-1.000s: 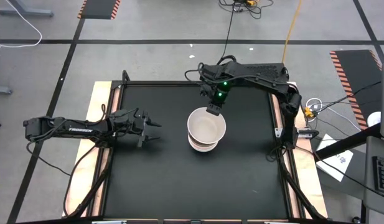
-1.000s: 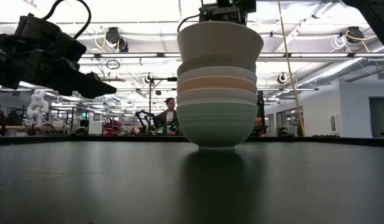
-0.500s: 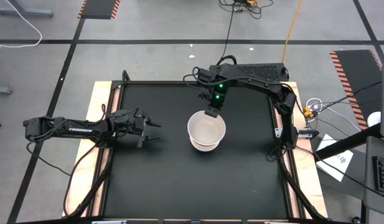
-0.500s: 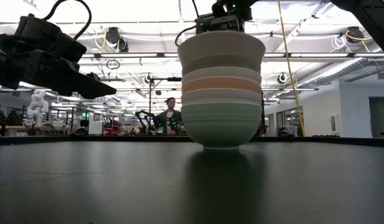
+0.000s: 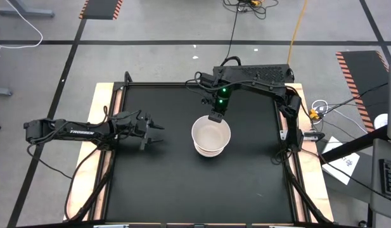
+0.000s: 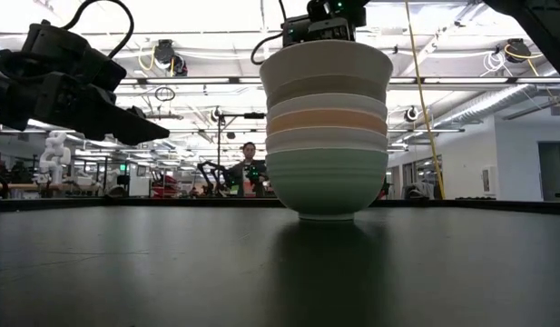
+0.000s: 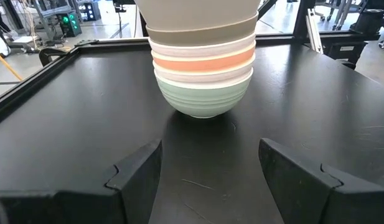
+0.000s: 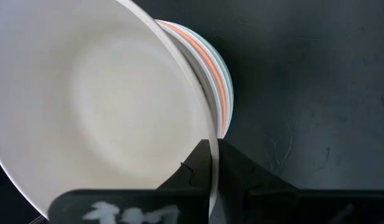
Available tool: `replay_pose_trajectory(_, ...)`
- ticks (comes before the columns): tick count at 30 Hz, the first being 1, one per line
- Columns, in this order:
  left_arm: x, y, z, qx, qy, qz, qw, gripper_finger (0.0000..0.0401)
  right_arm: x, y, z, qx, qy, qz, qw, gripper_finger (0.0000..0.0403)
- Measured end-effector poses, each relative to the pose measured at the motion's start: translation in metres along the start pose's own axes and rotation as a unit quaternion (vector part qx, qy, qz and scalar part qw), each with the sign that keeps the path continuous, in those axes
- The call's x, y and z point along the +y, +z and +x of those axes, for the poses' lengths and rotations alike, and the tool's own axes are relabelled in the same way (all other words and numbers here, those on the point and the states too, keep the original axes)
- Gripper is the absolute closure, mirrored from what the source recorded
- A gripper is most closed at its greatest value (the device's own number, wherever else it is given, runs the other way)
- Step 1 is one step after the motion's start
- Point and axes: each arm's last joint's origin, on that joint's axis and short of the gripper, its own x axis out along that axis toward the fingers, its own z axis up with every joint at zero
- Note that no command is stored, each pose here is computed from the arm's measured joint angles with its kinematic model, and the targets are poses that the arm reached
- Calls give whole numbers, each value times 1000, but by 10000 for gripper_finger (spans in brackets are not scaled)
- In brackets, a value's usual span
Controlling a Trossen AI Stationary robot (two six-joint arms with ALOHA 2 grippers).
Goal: Nest bowls inside each other
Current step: Stack the light brown bowl on the gray bowl
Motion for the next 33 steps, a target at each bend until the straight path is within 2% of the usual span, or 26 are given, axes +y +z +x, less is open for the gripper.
replay_pose_trajectory(7,0,0,0,0,0,-6,1000,130,-2,2,4,-7,1,-4,1000,399)
replay_pose_trajectory(16,0,0,0,0,0,-4,1000,130,-8,-3,17,18,6,15,1000,399)
replay_pose_trajectory(21,0,0,0,0,0,-4,1000,130,-8,0,18,5,5,18,1000,399)
replay_pose_trajectory(33,0,0,0,0,0,-2,1000,130,-6,-2,16,13,-38,29,999,398)
